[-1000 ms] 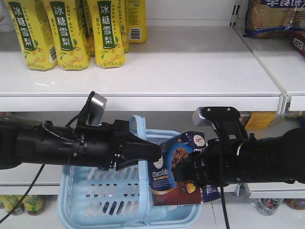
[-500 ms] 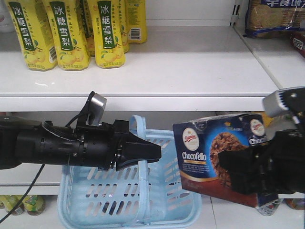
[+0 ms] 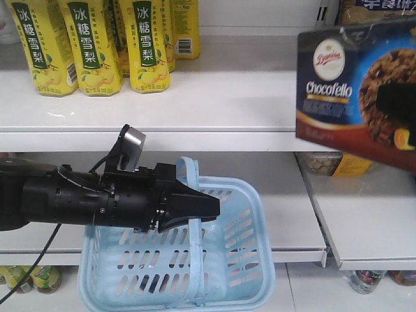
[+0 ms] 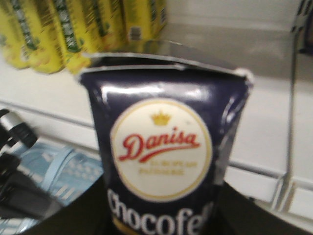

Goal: Left arm holds basket, right arm returns cookies
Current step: 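Lift the Chocofello box out of the basket with the right gripper, then place the Chocofello box on the upper shelf with the right gripper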

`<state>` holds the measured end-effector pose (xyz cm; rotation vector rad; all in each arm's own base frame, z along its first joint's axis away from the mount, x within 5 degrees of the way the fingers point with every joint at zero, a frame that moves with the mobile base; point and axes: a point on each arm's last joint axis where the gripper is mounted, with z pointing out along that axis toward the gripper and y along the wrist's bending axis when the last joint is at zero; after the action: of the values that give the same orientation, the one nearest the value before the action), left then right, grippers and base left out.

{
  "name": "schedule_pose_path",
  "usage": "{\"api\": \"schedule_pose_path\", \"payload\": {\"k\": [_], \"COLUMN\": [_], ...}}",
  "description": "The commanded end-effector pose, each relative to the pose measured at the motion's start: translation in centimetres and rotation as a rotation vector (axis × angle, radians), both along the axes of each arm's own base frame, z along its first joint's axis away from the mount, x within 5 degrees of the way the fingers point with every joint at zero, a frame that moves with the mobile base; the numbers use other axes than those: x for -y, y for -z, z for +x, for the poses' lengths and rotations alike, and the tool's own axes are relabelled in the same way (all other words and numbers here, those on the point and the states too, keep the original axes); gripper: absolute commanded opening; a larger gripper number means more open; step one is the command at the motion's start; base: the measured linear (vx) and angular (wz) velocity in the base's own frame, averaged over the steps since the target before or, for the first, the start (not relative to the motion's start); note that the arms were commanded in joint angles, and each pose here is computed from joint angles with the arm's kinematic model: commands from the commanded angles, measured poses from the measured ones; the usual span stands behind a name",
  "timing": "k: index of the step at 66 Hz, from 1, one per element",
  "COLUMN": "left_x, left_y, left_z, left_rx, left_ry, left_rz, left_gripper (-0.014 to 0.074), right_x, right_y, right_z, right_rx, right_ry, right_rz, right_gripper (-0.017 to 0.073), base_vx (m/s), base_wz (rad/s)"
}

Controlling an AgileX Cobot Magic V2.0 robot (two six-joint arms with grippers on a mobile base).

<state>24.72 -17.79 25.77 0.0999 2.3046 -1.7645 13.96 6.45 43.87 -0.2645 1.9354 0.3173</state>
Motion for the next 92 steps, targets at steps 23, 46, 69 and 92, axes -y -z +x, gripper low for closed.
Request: {"api": "schedule_pose_path", "payload": {"k": [23, 46, 69, 92], "left_x": [0.0, 0.0, 0.0, 0.0], "left_y": [-2.8, -2.8, -2.8, -2.8], "left_z": [0.1, 0.1, 0.1, 0.1], "left_rx": [0.032, 0.032, 0.032, 0.032], "left_ry": [-0.043, -0.043, -0.043, -0.043], "left_rz": [-0.13, -0.13, -0.13, -0.13], "left_gripper": [-0.0003, -0.0003, -0.0003, -0.0003], "right_x": [-1.6, -4.0, -2.0, -3.1], "right_y": [0.0, 2.4, 4.0, 6.3], "right_z": [7.8, 11.7, 16.4, 19.8], "right_rx": [0.19, 0.165, 0.134, 0.092], "right_ry": [0.235, 0.204, 0.29, 0.273], "right_rz": [-0.047, -0.005, 0.049, -0.017], "right_gripper": [0.0143, 0.0143, 0.0143, 0.0211], "base_vx": [0.0, 0.0, 0.0, 0.0], "base_wz": [0.0, 0.0, 0.0, 0.0]}}
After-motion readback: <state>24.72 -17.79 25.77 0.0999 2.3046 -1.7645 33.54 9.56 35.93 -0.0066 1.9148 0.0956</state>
